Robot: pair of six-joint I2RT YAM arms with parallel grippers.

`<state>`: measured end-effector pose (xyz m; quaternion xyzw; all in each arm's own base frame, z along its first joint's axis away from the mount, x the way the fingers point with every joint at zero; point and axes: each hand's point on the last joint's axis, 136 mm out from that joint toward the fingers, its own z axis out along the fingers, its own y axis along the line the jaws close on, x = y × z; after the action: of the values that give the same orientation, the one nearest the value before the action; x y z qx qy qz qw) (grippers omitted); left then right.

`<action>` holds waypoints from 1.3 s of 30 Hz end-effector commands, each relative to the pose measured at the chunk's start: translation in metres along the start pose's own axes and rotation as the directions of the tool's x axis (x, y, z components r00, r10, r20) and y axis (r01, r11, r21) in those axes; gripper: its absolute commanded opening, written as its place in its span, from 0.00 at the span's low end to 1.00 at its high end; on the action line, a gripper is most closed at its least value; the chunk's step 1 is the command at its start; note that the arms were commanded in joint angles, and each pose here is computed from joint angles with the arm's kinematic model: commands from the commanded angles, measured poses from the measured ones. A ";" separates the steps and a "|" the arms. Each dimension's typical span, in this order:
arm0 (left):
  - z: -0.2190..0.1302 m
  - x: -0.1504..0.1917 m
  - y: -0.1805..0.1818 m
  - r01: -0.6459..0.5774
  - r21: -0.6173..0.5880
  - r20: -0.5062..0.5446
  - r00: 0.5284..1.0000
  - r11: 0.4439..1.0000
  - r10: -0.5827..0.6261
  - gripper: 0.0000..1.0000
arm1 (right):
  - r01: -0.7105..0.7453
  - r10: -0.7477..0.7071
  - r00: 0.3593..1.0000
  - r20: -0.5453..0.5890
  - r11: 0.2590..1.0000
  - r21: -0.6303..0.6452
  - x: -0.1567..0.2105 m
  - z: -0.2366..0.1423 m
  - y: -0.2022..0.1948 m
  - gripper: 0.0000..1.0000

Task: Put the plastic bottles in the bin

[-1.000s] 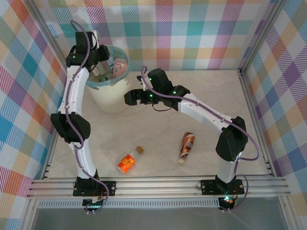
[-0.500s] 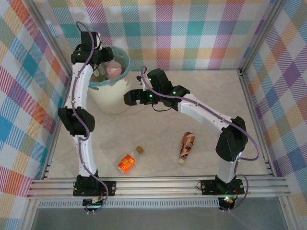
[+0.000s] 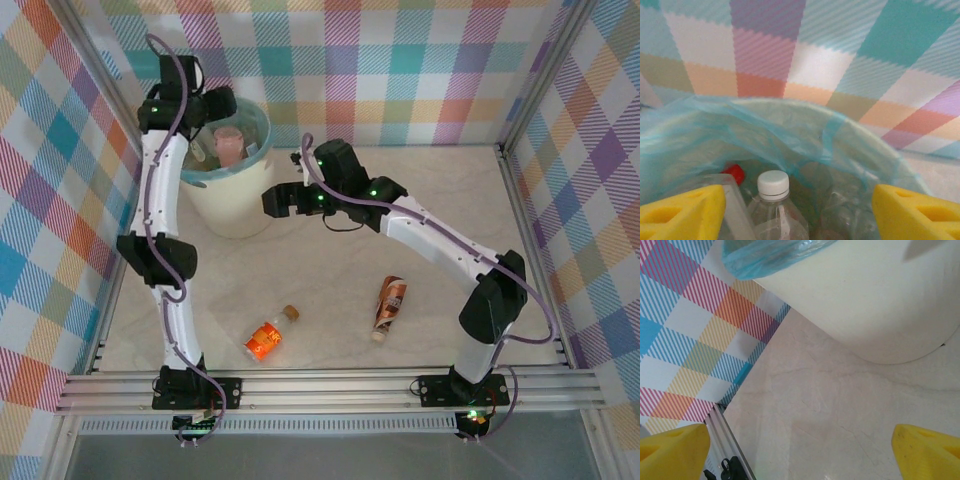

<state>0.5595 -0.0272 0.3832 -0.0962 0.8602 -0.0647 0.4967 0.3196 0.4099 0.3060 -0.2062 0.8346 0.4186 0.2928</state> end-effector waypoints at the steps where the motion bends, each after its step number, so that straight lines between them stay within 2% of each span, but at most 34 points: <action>1: -0.067 -0.044 0.002 0.009 -0.007 0.149 0.989 1.000 -0.008 0.77 | 0.056 -0.056 0.998 0.041 0.998 0.004 -0.012 -0.018 0.013 0.94; 6: -0.084 -0.029 -0.012 0.001 0.058 0.105 0.994 0.998 -0.007 0.73 | 0.083 -0.085 0.996 0.029 0.996 0.044 -0.008 -0.021 0.005 0.94; 10: -0.072 0.013 -0.029 -0.025 0.108 -0.021 0.999 0.994 0.028 0.63 | 0.084 -0.086 0.996 0.019 0.993 0.087 0.000 -0.024 -0.009 0.94; 15: -0.050 0.064 -0.037 -0.077 0.105 -0.160 0.983 0.991 0.093 0.49 | 0.067 -0.068 0.998 0.006 0.991 0.118 0.010 -0.027 -0.025 0.94; 21: -0.026 0.106 -0.026 -0.112 0.057 -0.262 0.957 0.992 0.123 0.48 | 0.058 -0.058 0.998 -0.006 0.987 0.147 0.015 -0.029 -0.038 0.94; 24: -0.026 0.101 -0.027 -0.111 0.056 -0.244 0.962 0.992 0.122 0.50 | 0.059 -0.059 0.998 0.001 0.988 0.146 0.014 -0.032 -0.037 0.94; 28: -0.036 0.070 -0.035 -0.106 0.067 -0.167 0.979 0.992 0.116 0.55 | 0.065 -0.069 0.997 0.021 0.988 0.143 0.007 -0.039 -0.031 0.94; 33: -0.064 0.024 -0.046 -0.088 0.092 -0.047 0.995 0.992 0.093 0.69 | 0.075 -0.083 0.996 0.044 0.984 0.160 -0.001 -0.052 -0.027 0.98; 36: -0.086 0.005 -0.047 -0.077 0.092 0.023 0.997 0.993 0.075 0.73 | 0.073 -0.089 0.994 0.062 0.973 0.220 -0.002 -0.067 -0.033 1.00; 39: -0.107 -0.001 -0.045 -0.064 0.090 0.061 0.996 0.994 0.059 0.74 | 0.035 -0.061 0.995 0.073 0.949 0.315 0.008 -0.088 -0.050 0.99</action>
<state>0.4938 -0.0743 0.4168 -0.0390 0.8618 -0.0858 0.4984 0.3195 0.3384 0.3060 -0.1846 0.8627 0.3189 0.3465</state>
